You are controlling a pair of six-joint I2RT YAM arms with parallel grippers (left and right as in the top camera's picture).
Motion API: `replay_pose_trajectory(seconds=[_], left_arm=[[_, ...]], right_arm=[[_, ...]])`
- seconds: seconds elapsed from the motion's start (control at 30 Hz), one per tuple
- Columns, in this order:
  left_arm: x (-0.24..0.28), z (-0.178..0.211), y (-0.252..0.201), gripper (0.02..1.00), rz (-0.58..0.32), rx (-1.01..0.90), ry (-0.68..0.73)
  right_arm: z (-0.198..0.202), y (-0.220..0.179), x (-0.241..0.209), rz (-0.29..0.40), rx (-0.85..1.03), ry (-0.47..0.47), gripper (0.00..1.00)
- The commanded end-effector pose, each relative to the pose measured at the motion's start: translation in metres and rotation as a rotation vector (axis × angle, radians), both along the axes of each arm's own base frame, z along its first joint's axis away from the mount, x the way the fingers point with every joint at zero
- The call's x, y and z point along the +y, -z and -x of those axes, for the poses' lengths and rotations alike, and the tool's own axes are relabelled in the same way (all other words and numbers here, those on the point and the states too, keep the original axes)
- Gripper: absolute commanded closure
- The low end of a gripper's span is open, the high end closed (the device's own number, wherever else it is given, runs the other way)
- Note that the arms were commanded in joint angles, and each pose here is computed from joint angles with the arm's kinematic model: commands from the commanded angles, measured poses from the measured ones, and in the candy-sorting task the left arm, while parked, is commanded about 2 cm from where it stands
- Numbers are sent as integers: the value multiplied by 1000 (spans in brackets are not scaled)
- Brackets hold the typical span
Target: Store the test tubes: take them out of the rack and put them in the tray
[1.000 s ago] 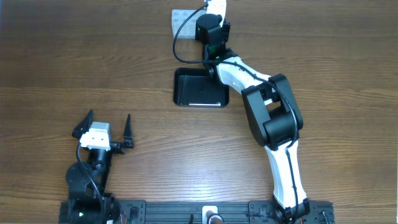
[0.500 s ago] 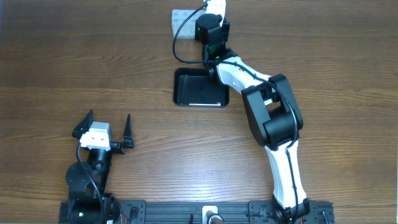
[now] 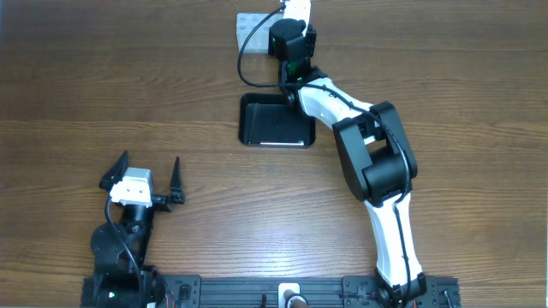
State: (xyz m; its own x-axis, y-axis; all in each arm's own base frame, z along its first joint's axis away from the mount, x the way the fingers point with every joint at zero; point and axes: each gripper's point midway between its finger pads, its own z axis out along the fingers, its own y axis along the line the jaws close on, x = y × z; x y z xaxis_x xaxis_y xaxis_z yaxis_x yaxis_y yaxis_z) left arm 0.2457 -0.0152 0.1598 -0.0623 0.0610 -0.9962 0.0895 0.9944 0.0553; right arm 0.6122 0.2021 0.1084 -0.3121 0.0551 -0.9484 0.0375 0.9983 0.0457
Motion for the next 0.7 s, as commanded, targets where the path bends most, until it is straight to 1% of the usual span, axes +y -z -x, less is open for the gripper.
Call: replay_pose_trajectory(seconds=[0.03, 0.1, 0.7], left_arm=[[-1, 0, 1, 18, -9, -2, 9], [-1, 0, 1, 18, -10, -2, 9], [-1, 0, 1, 18, -9, -2, 9]], right_arm=[[-5, -17, -2, 2, -29, 0, 934], [-4, -24, -2, 7, -36, -2, 963], [5, -81, -11, 34, -77, 5, 967]])
